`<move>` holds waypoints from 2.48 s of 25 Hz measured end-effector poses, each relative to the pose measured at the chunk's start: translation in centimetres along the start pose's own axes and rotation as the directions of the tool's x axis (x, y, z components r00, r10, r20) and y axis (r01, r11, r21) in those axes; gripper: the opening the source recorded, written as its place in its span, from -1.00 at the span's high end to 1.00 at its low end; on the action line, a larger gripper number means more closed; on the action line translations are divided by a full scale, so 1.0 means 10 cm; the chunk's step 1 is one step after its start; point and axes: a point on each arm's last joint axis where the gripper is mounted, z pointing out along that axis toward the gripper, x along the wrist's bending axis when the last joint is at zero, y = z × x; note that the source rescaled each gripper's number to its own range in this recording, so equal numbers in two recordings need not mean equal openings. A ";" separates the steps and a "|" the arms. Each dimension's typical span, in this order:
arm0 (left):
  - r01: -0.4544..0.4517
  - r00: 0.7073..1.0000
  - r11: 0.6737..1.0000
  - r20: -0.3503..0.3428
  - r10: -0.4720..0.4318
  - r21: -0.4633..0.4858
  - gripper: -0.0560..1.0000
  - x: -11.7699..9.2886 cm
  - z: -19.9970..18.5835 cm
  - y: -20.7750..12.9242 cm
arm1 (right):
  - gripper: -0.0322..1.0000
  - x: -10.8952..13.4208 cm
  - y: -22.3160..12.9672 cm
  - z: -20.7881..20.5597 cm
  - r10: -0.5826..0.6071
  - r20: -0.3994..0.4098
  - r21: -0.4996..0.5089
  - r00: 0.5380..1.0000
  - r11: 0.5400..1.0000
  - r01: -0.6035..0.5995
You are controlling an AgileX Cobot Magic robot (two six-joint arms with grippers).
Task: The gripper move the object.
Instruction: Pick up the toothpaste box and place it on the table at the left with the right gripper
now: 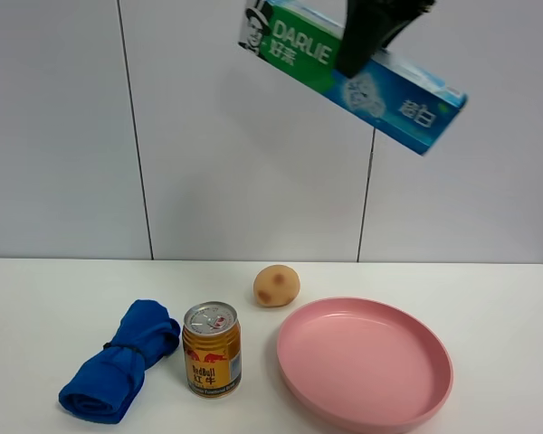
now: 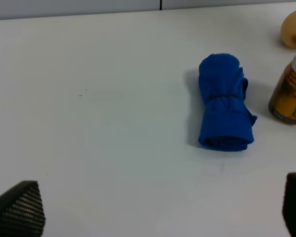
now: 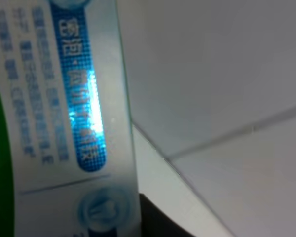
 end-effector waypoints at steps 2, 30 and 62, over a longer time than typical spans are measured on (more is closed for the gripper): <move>0.000 1.000 1.000 0.000 0.000 0.000 -1.00 0.00 0.00 0.00 | 0.94 0.08 0.20 0.17 -0.062 -0.003 -0.027 0.998 0.998 0.062; 0.000 1.000 1.000 0.001 0.000 0.000 -1.00 0.00 0.00 0.00 | 0.94 0.98 0.21 3.01 -0.425 -0.134 -0.150 0.895 0.902 0.406; 0.000 1.000 1.000 0.000 0.000 0.000 -1.00 0.00 0.00 0.00 | 0.35 1.01 0.18 3.19 -0.343 -0.116 -0.183 0.932 0.930 0.319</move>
